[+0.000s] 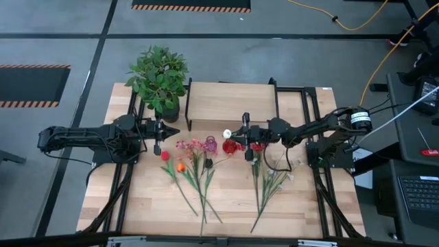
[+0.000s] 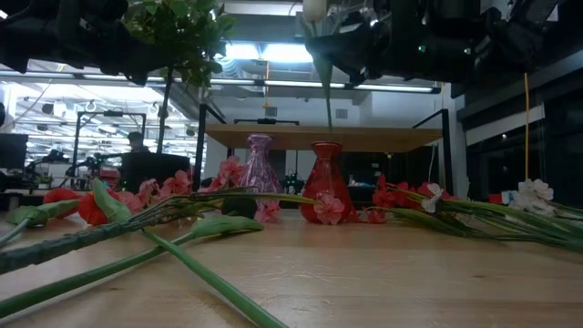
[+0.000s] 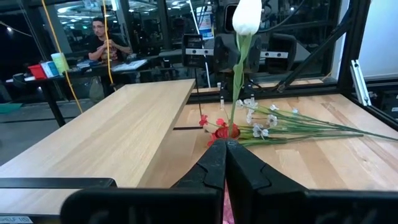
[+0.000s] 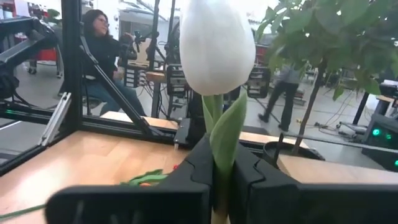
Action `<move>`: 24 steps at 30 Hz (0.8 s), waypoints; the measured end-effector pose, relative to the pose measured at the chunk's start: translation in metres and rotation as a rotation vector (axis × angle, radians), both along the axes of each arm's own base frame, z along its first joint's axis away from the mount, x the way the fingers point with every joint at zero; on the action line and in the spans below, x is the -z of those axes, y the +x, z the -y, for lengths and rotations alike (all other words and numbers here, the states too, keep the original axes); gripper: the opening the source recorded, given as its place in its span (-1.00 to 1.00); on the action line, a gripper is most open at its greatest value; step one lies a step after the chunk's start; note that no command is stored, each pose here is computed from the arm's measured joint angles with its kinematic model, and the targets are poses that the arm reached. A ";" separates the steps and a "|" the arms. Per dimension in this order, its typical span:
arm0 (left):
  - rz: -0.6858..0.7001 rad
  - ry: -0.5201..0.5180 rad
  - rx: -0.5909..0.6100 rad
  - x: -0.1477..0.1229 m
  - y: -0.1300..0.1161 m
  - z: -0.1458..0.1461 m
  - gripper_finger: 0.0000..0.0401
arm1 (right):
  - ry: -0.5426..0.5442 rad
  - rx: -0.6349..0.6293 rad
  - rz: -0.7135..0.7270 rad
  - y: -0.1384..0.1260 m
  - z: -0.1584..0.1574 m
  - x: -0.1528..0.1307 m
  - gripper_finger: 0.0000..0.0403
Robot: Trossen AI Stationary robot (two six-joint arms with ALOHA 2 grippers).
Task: Pick and place flowers into a vace then onto a shelf
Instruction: Put the white flower into the red vase
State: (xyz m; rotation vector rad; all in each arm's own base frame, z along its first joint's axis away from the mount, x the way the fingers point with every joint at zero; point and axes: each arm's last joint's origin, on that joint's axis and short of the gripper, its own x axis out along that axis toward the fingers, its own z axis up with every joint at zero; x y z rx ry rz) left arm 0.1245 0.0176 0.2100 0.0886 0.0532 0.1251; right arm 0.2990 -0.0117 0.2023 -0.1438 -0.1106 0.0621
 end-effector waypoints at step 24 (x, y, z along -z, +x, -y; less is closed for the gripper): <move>0.000 0.001 -0.002 0.000 0.000 0.000 -0.99 | 0.042 0.124 -0.189 -0.001 0.017 0.018 -0.62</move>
